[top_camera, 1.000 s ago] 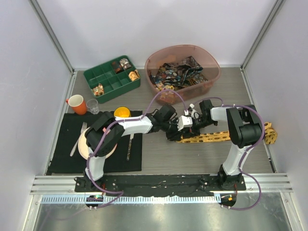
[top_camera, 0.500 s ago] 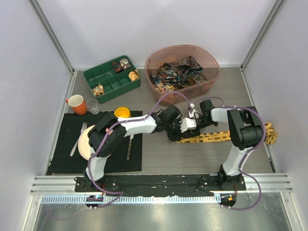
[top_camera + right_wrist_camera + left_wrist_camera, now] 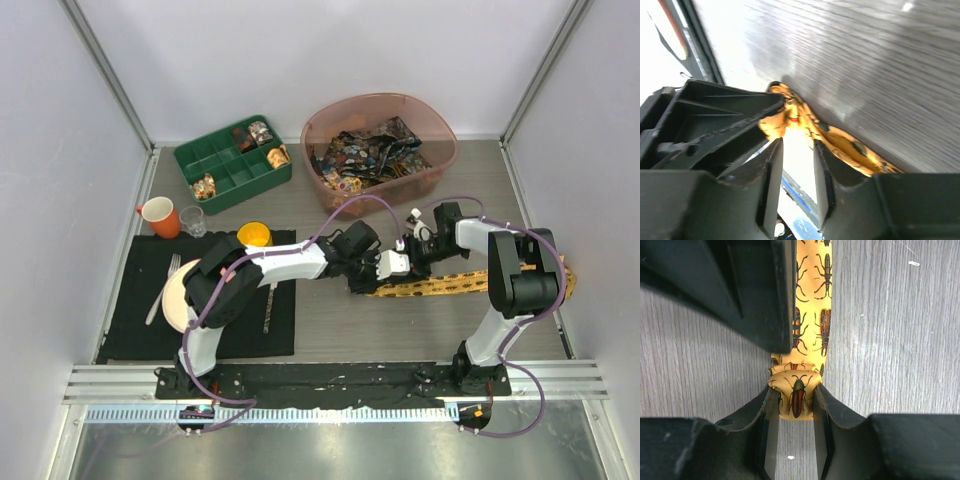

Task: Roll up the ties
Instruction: Roll the tie at the center of the board.

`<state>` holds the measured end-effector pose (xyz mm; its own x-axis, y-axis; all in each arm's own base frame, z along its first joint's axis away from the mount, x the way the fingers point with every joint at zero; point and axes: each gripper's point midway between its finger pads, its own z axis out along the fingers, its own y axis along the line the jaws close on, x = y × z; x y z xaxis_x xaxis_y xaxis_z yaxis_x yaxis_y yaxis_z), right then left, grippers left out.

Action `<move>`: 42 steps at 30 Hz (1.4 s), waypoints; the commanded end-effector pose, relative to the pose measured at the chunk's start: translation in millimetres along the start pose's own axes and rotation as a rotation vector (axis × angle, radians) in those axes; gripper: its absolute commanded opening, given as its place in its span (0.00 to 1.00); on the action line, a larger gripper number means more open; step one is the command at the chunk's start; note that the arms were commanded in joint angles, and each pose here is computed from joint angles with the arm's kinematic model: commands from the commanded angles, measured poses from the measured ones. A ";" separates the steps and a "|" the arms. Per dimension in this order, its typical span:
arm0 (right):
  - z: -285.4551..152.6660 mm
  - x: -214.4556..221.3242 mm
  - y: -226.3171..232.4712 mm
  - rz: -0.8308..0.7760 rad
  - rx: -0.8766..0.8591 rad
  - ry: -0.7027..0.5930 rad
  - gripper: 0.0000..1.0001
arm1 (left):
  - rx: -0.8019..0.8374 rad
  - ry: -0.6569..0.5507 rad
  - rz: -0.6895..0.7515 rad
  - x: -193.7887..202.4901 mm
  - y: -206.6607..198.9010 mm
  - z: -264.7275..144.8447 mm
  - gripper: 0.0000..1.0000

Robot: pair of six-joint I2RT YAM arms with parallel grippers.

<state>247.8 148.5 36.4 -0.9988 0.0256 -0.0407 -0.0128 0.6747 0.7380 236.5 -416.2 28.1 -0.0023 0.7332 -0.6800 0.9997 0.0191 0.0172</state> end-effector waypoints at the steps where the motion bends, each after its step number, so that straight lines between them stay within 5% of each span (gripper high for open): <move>1: -5.5 -5.5 30.7 -0.032 -0.112 -0.033 0.40 | 0.072 0.296 -0.080 90.1 -25.6 6.7 0.32; 14: 18.6 1.5 25.5 -0.055 -0.077 -0.005 0.39 | 0.084 0.300 -0.093 89.7 -27.7 8.3 0.33; 21: 29.9 11.5 15.3 -0.041 -0.061 0.046 0.29 | 0.078 0.312 -0.109 93.9 -29.1 5.9 0.33; 24: 30.8 12.5 7.1 -0.049 -0.022 0.046 0.12 | 0.076 0.311 -0.117 95.0 -30.6 4.7 0.34; 25: 30.5 14.7 4.1 -0.051 -0.008 0.055 0.01 | 0.070 0.303 -0.118 92.2 -29.6 3.5 0.36; 32: 27.3 24.9 -25.0 -0.008 0.127 0.095 0.01 | 0.062 0.150 -0.198 62.1 -15.2 -7.0 0.69; 42: 32.0 17.0 -40.4 0.021 0.197 0.085 0.01 | 0.025 -0.054 -0.118 13.7 2.1 0.9 0.79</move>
<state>231.4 168.9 19.3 -0.9993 -0.0173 0.0332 0.0124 0.6838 0.7295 240.6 -404.7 26.5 -0.0950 0.6852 -0.7221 0.9953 0.0777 -0.0571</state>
